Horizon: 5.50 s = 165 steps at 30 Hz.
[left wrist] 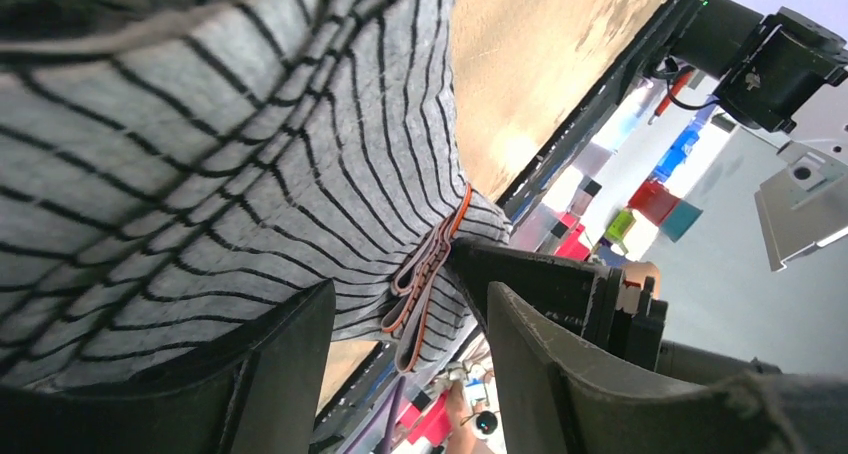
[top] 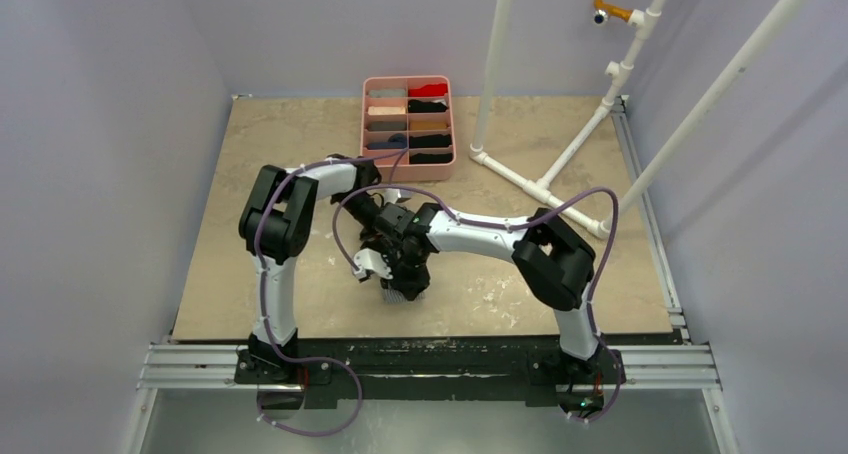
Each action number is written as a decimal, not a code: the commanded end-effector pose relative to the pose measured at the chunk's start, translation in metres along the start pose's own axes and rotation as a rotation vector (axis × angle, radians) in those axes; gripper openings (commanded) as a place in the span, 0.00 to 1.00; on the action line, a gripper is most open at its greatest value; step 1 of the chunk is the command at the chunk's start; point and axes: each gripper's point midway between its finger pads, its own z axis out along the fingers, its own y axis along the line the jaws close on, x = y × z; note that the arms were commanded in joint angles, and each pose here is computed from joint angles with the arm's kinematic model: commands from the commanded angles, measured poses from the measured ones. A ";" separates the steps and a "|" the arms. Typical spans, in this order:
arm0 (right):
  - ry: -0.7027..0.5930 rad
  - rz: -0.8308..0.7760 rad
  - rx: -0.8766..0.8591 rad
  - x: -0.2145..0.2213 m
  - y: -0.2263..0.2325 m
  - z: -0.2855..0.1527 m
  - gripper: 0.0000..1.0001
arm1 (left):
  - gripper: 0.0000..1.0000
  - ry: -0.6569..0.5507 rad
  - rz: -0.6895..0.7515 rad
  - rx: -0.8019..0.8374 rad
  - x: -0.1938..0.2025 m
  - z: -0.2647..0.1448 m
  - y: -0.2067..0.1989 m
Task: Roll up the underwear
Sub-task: Roll the underwear to the center of the board.
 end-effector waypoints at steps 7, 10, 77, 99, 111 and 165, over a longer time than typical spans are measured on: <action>0.101 0.123 -0.257 0.026 0.041 0.034 0.00 | 0.58 -0.104 0.161 -0.275 -0.016 -0.036 0.031; 0.106 0.161 -0.255 0.033 0.039 0.040 0.00 | 0.58 -0.101 0.206 -0.341 -0.011 -0.048 0.034; 0.107 0.632 -0.287 0.092 -0.048 0.054 0.00 | 0.60 -0.529 0.911 -0.503 0.099 -0.142 -0.050; 0.137 0.680 -0.271 0.143 -0.049 0.028 0.00 | 0.71 -0.304 1.272 -0.377 0.014 0.035 -0.105; 0.137 0.682 -0.288 0.147 -0.047 0.027 0.00 | 0.71 -0.230 1.261 -0.348 0.018 0.070 -0.088; -0.143 0.790 -0.278 0.144 -0.060 -0.043 0.41 | 0.00 -0.032 1.065 -0.393 0.024 0.111 -0.032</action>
